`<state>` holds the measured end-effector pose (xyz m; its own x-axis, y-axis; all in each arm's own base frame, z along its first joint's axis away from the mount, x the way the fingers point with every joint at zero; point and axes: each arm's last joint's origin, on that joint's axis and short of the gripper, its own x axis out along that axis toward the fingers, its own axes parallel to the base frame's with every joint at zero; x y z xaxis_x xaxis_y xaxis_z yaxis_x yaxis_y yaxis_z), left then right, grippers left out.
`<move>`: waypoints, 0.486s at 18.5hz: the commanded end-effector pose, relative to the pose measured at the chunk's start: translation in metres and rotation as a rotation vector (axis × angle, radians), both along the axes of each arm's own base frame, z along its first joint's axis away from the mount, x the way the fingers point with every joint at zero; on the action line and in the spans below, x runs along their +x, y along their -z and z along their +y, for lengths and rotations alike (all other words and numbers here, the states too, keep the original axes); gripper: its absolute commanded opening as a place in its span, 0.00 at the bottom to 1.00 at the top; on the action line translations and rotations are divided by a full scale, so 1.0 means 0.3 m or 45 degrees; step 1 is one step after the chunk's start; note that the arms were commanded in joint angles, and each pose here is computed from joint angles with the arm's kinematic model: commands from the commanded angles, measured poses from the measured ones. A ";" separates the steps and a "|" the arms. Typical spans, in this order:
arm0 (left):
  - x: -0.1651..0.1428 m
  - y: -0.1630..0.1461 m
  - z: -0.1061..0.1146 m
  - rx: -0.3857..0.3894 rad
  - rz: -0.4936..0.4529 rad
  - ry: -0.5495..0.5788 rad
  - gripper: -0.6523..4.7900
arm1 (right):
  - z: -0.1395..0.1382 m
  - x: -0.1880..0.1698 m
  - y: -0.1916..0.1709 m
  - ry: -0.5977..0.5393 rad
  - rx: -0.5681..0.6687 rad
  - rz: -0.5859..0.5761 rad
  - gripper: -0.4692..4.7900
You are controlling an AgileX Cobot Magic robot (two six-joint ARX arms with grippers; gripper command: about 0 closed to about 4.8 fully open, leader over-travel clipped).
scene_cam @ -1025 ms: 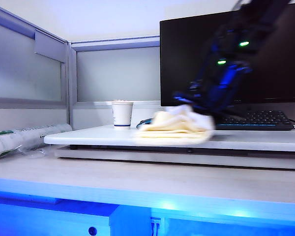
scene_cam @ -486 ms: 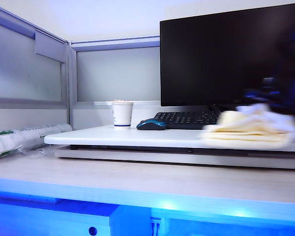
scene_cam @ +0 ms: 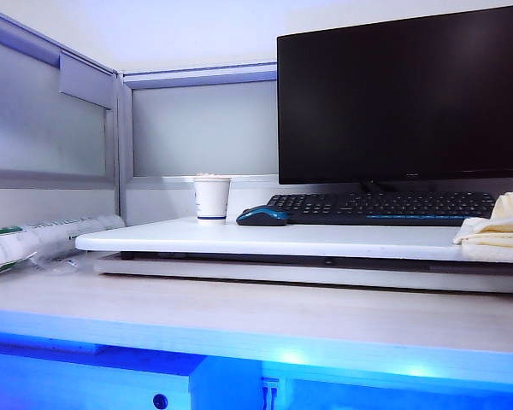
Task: Wipe the tabletop with a clean cloth to remove dust and stains.
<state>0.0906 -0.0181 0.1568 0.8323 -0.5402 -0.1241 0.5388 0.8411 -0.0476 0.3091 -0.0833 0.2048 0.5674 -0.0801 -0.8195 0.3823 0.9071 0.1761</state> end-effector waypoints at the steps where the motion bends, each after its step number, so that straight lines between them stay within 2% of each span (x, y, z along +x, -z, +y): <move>1: 0.000 -0.003 0.000 0.000 -0.009 -0.001 0.11 | 0.038 0.011 0.018 -0.042 0.004 0.017 0.07; 5: 0.000 -0.003 0.000 0.000 -0.009 -0.001 0.11 | 0.139 0.060 0.018 -0.129 0.010 -0.076 0.07; 9: 0.000 -0.003 0.000 0.000 -0.009 -0.001 0.11 | 0.270 0.122 0.070 -0.195 0.080 -0.090 0.07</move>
